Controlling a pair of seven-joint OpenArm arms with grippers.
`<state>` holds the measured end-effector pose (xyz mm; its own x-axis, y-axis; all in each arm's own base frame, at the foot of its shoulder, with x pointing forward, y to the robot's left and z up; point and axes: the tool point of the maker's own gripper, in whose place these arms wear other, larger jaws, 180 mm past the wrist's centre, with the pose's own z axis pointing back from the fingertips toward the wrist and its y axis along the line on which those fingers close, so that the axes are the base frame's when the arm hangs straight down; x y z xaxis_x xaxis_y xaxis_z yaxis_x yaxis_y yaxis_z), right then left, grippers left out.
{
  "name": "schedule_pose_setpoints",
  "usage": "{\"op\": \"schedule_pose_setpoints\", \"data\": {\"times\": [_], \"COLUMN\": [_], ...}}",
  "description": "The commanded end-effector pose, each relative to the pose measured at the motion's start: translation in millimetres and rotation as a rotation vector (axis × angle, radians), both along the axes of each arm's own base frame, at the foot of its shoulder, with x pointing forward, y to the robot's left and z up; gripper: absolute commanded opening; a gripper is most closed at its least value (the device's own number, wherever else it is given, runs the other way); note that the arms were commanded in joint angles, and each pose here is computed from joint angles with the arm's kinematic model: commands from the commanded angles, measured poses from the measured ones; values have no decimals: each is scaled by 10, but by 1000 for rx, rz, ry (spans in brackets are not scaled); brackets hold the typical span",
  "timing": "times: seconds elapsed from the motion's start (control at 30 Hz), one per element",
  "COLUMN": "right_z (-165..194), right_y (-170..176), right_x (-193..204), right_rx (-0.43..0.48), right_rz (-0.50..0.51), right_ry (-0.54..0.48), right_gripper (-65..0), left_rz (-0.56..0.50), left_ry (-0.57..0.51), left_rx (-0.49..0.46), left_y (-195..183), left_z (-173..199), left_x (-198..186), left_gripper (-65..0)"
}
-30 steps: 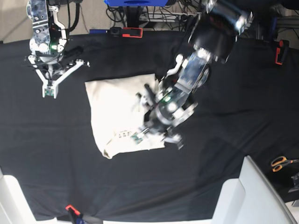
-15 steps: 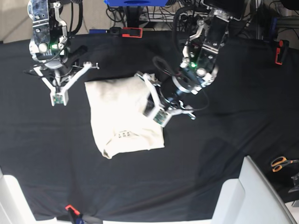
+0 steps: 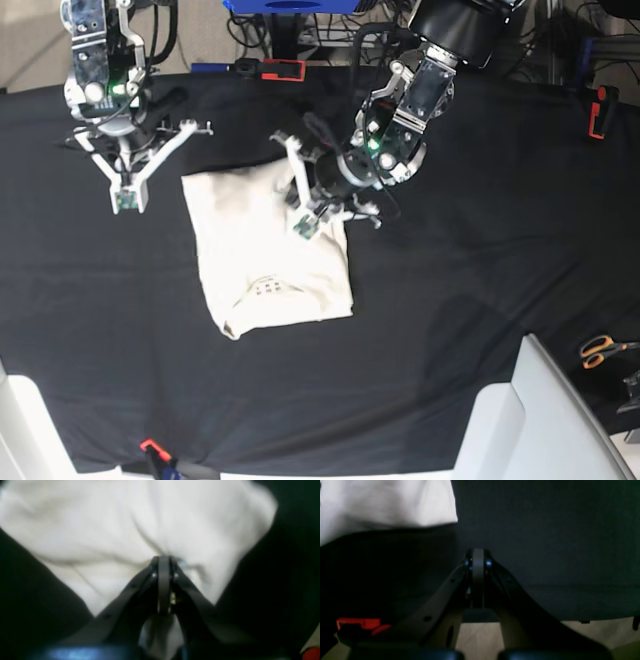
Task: Fold the T-shirt properly
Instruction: 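Tuck the shirt's corner edge under with the left gripper, then raise it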
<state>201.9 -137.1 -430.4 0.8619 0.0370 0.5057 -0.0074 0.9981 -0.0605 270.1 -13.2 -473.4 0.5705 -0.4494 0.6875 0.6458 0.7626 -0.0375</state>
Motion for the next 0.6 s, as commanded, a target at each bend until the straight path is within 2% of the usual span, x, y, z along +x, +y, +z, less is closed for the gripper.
{"op": "schedule_pose_setpoints", "data": {"times": [0.0,0.2,0.33,0.57], "right_z": [84,90,99,97], "right_y": [-38,-38,-17,14], "right_x": [82,95,113,112], "right_rx": [-12,-12,-8,-2], "right_rz": [-3,-3,1,3], "right_ry": [-38,-41,-46,-45], "right_gripper": [-648,-648,-648,-648], "left_rz": [-1,-5,-6,-10], "left_ry": [-27,1,16,-75], "left_rx": [-24,28,31,6], "left_y": [-45,201,220,203], "left_z": [86,-55,-93,237], "left_x": [69,-87,-178,-50], "left_gripper": [-650,-650,-650,-650]}}
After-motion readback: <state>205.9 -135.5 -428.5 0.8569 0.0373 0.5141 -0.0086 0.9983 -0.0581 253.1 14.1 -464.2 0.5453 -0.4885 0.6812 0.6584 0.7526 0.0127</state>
